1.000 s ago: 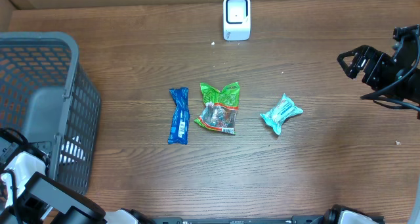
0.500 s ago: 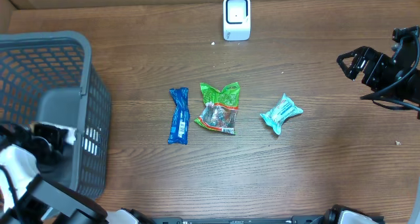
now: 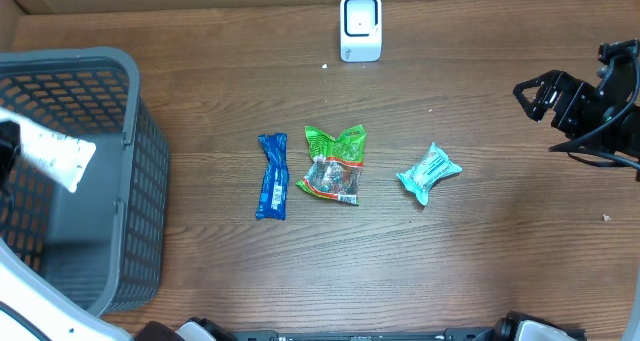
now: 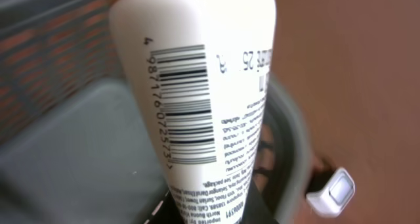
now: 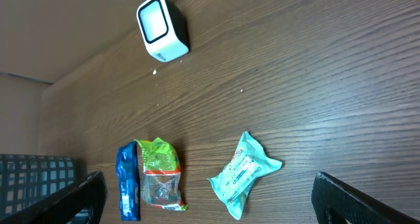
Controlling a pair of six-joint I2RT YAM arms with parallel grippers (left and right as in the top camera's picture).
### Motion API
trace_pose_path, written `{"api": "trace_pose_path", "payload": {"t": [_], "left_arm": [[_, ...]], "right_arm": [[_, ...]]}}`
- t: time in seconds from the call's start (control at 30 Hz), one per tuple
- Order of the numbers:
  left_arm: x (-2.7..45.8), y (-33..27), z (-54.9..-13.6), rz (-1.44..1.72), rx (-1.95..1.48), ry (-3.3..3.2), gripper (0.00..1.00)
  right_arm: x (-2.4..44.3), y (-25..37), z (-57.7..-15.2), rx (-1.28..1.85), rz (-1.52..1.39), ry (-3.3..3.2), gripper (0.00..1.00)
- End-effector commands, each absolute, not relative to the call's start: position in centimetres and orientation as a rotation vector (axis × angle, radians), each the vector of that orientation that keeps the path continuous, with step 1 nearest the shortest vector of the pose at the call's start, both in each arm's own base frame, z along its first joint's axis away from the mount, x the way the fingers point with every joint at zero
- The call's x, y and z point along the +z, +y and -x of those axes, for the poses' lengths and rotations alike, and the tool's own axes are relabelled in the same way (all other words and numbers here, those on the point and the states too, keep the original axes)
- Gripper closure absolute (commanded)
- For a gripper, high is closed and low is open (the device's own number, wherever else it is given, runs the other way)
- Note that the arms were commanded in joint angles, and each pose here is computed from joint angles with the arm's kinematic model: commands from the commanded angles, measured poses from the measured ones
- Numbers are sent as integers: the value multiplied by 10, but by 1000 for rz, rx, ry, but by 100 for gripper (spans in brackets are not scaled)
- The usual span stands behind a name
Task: Scan the item barcode
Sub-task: 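Lift the white tube out and set it left of the blue packet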
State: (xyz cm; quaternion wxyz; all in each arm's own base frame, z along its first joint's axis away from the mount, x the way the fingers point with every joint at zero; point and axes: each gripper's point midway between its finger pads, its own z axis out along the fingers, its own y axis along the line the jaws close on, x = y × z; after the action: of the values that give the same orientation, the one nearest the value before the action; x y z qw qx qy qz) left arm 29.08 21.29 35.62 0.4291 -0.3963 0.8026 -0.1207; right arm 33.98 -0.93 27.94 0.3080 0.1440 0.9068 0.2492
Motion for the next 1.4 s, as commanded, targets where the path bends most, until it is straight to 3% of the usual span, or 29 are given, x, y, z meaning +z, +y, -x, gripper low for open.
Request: {"api": "trace_pose_path", "payload": {"t": [0.0,0.2,0.43,0.6,0.87,1.13,1.37], "left_arm": [[414,158,-305,581,-246,2029,96],[419,50,-327,172,-243,2174,96],[331,-24,-336,116,-148,2526,96],[249,-24,-335,253,-11,2774,96],[142,-9,-353,187,114,2910,96],[95,25,-345,51,419,2934,96],[59,37,-331,140,326,2976,96]], "right_arm": [[291,-11,-343,648,-364,2366,0],[291,-11,-343,648,-364,2367,0],[291,-11,-343,648,-363,2366,0],[290,-11,-342,650,-367,2372,0],[289,-10,-341,651,-369,2375,0],[289,-10,-341,651,-369,2376,0],[289,-10,-341,651,-369,2375,0]]}}
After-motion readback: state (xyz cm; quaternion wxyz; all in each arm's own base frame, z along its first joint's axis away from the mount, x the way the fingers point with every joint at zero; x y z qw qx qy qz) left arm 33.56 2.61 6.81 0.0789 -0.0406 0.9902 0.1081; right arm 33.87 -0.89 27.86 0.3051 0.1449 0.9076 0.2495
